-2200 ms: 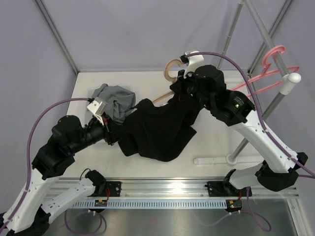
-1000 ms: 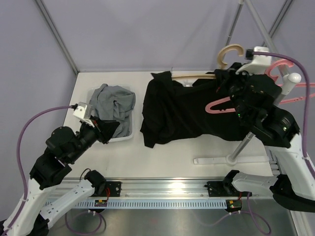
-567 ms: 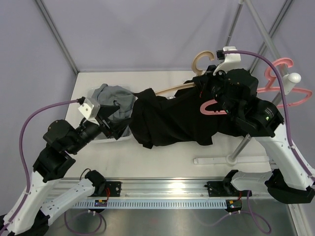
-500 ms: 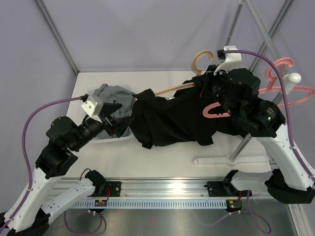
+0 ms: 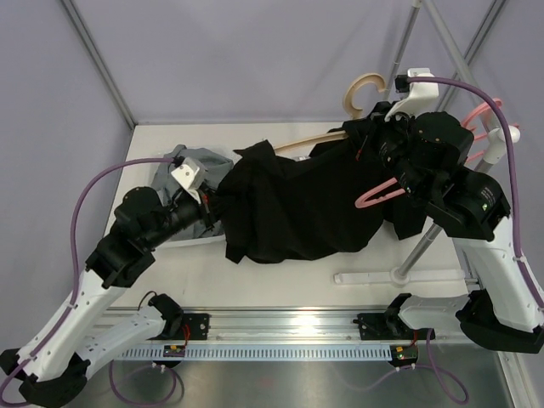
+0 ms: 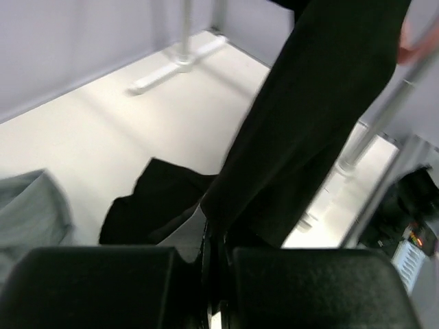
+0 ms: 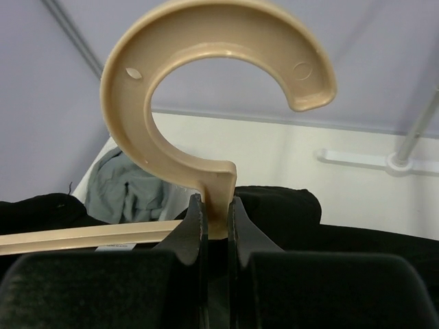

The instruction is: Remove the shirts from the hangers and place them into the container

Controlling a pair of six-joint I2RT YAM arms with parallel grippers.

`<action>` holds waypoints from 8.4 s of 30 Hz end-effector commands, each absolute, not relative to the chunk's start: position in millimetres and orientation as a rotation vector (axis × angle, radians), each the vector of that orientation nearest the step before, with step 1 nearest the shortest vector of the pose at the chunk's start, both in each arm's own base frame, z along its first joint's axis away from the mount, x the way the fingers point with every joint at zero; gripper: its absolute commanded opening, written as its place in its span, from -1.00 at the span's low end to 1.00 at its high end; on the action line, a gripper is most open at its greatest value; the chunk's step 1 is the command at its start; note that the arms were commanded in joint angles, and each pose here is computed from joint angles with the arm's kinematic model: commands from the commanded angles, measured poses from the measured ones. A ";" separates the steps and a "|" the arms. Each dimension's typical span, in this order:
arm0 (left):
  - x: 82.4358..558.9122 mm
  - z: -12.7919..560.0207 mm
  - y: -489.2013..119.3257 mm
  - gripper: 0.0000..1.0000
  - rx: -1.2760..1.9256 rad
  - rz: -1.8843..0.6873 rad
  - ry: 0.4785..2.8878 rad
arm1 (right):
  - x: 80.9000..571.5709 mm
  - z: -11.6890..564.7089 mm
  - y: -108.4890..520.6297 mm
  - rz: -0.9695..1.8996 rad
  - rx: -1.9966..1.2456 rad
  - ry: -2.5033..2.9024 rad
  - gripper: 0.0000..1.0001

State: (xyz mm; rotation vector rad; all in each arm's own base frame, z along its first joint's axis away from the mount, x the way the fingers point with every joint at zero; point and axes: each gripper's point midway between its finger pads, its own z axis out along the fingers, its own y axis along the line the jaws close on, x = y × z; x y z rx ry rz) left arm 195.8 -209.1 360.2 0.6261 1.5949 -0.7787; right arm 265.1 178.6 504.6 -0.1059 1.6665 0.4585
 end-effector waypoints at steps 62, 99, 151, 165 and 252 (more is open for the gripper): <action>143.9 436.7 -231.1 0.43 0.742 -1.089 1.351 | 261.6 473.4 213.3 0.560 -0.274 1.697 -1.00; 184.2 529.9 -252.2 -1.00 0.750 -0.998 1.253 | 164.1 304.1 219.5 0.769 -0.471 2.002 -1.00; 317.0 427.5 -317.9 0.97 0.570 -0.786 1.514 | 89.1 219.9 227.0 0.778 -0.421 2.166 -0.14; 306.8 225.9 -311.5 0.97 0.445 -0.791 2.047 | 97.3 239.9 211.3 0.770 -0.309 2.096 0.13; 277.6 792.2 -12.5 -1.00 -0.093 0.097 0.585 | 73.0 223.6 235.7 0.880 -0.459 2.147 0.09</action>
